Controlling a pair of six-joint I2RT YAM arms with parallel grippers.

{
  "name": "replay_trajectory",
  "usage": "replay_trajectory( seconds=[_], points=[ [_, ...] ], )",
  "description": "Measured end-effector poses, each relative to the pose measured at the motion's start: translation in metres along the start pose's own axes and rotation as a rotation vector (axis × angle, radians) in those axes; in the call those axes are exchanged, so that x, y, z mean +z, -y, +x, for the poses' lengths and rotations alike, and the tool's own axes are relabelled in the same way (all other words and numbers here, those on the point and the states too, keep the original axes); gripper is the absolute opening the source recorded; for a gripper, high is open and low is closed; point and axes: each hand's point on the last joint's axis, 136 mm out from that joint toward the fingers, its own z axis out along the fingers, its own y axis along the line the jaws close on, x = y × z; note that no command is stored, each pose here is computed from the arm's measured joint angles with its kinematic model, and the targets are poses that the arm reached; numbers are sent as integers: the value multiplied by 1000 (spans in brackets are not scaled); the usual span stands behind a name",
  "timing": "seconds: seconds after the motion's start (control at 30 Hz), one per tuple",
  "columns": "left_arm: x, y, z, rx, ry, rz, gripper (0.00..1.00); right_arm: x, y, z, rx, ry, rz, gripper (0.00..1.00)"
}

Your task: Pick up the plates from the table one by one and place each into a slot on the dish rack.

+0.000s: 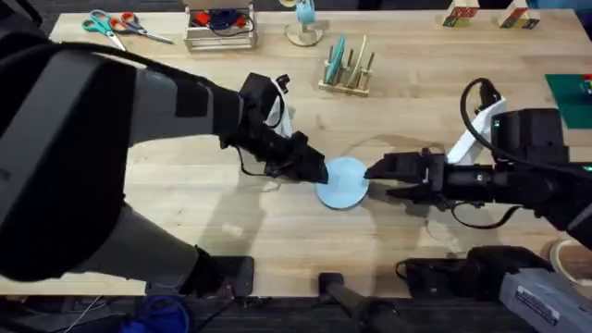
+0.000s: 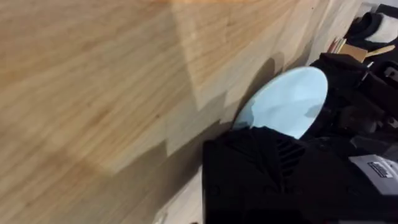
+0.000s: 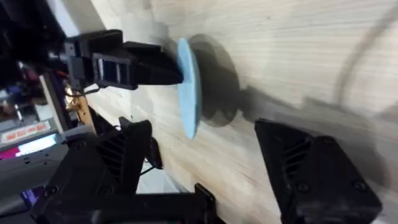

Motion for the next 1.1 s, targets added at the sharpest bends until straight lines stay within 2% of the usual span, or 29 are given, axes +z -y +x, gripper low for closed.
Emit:
replay_trajectory(
  seconds=[0.13,0.6,0.8,0.93,1.1],
  points=[
    [0,0,0,0,0,0,42,6,-8,-1,-24,-11,-17,995],
    [0,0,0,0,0,0,42,46,-24,-2,-2,-97,-48,993],
    [0,0,0,0,0,0,42,51,-24,-3,30,-98,-36,967],
    [0,0,0,4,0,0,42,54,-23,-2,41,-101,-27,856],
    [0,0,0,8,0,0,42,56,-21,1,51,-119,-20,613]
  ],
)
